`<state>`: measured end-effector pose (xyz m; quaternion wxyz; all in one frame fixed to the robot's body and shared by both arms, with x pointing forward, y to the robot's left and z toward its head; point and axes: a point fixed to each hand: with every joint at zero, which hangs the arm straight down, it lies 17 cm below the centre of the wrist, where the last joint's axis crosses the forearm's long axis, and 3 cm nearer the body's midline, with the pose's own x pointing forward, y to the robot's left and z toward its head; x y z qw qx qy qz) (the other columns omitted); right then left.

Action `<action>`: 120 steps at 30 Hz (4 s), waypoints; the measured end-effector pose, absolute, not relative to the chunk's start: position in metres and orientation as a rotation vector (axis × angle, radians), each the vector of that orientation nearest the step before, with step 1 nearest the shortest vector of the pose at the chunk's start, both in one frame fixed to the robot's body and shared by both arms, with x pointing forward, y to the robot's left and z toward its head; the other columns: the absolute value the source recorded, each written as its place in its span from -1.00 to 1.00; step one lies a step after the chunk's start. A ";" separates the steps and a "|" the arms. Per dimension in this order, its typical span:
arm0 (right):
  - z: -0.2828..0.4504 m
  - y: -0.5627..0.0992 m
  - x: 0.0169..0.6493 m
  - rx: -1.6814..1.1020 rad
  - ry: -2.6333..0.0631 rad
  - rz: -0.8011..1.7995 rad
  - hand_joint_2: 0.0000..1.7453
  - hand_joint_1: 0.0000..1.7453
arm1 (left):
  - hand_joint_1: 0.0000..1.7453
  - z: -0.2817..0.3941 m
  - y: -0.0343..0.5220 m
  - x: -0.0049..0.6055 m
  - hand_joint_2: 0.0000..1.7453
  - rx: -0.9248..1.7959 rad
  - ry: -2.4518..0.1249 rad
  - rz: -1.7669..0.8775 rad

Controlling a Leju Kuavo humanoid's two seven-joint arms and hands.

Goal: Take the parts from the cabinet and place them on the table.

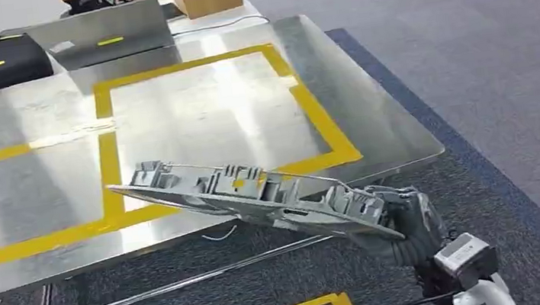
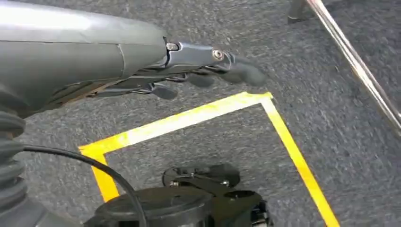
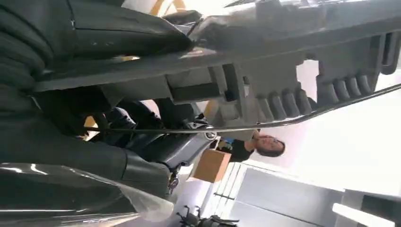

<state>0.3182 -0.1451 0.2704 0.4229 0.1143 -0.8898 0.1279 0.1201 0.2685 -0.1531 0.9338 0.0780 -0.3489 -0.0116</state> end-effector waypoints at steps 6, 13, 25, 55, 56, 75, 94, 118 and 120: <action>0.275 -0.143 0.319 0.277 -2.250 0.346 1.00 1.00 | -1.00 -0.152 0.269 0.124 1.00 0.161 -0.724 -0.037; 0.278 -0.141 0.319 0.272 -2.265 0.369 1.00 1.00 | -1.00 -0.151 0.271 0.125 1.00 0.169 -0.727 -0.051; 0.299 -0.111 0.338 0.156 -2.323 0.564 1.00 1.00 | -1.00 -0.150 0.266 0.137 1.00 0.168 -0.751 -0.138; 0.167 -0.037 0.496 -0.385 -1.743 1.521 1.00 1.00 | -1.00 -0.179 0.270 0.157 1.00 0.117 -0.751 -0.270; 0.165 -0.037 0.501 -0.406 -1.724 1.537 1.00 1.00 | -1.00 -0.179 0.270 0.157 1.00 0.112 -0.749 -0.270; 0.153 -0.049 0.553 -0.584 -1.513 1.594 1.00 1.00 | -1.00 -0.187 0.274 0.145 1.00 0.094 -0.691 -0.260; 0.135 -0.039 0.550 -0.609 -1.498 1.627 -1.00 -1.00 | -1.00 -0.185 0.271 0.136 -1.00 0.131 -0.679 -0.305; 0.120 -0.024 0.527 -0.564 -1.587 1.624 -1.00 -1.00 | -1.00 -0.181 0.278 0.135 -1.00 0.180 -0.688 -0.326; 0.120 -0.024 0.527 -0.563 -1.588 1.624 -1.00 -1.00 | -1.00 -0.181 0.279 0.135 -1.00 0.182 -0.688 -0.324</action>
